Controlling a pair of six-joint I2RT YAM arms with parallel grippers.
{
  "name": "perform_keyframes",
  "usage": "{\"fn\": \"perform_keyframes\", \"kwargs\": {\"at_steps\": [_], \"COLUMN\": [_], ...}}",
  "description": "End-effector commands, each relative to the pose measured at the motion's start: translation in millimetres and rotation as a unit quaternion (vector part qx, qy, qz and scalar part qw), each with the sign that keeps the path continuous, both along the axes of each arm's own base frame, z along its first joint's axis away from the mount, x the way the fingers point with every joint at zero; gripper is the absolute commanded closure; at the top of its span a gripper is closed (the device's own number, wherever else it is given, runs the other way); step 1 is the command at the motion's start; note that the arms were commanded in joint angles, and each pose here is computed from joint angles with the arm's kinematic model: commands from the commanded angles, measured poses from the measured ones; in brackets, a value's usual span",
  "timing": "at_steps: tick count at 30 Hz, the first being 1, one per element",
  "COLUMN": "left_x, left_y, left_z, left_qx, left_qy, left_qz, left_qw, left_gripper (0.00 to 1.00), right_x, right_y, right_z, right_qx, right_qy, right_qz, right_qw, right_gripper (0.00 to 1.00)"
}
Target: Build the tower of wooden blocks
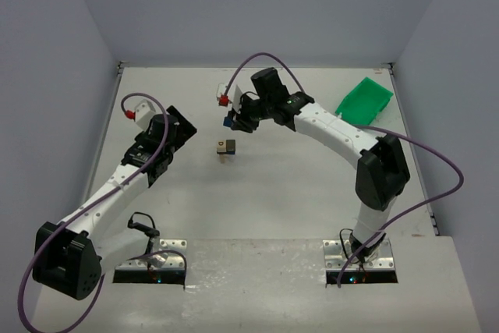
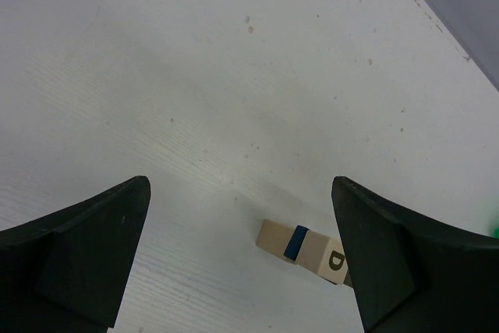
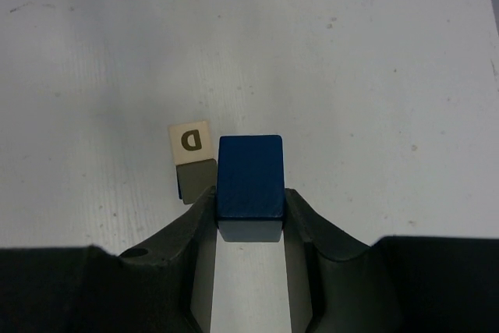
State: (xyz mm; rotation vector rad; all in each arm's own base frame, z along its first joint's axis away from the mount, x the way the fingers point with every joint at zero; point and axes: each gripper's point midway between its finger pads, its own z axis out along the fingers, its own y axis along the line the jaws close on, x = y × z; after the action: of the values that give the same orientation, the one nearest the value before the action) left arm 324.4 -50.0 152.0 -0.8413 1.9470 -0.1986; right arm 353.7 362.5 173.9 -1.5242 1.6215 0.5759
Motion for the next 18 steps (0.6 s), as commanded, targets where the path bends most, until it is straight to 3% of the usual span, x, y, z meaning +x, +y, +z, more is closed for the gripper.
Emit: {"fn": "perform_keyframes", "kwargs": {"at_steps": [1, 18], "left_x": [2, -6], "left_y": [4, 17], "left_z": [15, 13], "left_qx": [-0.002, -0.002], "left_qy": [-0.024, -0.019], "left_qz": [0.014, 0.056], "left_qw": [1.000, 0.998], "left_gripper": [0.00, 0.00], "right_x": [-21, -18], "right_y": [26, 34], "right_z": [6, -30], "right_qx": [-0.015, -0.099], "right_qy": [-0.005, 0.003], "right_qz": [0.063, 0.102], "right_qw": [0.998, 0.990], "right_gripper": [0.75, 0.69]}}
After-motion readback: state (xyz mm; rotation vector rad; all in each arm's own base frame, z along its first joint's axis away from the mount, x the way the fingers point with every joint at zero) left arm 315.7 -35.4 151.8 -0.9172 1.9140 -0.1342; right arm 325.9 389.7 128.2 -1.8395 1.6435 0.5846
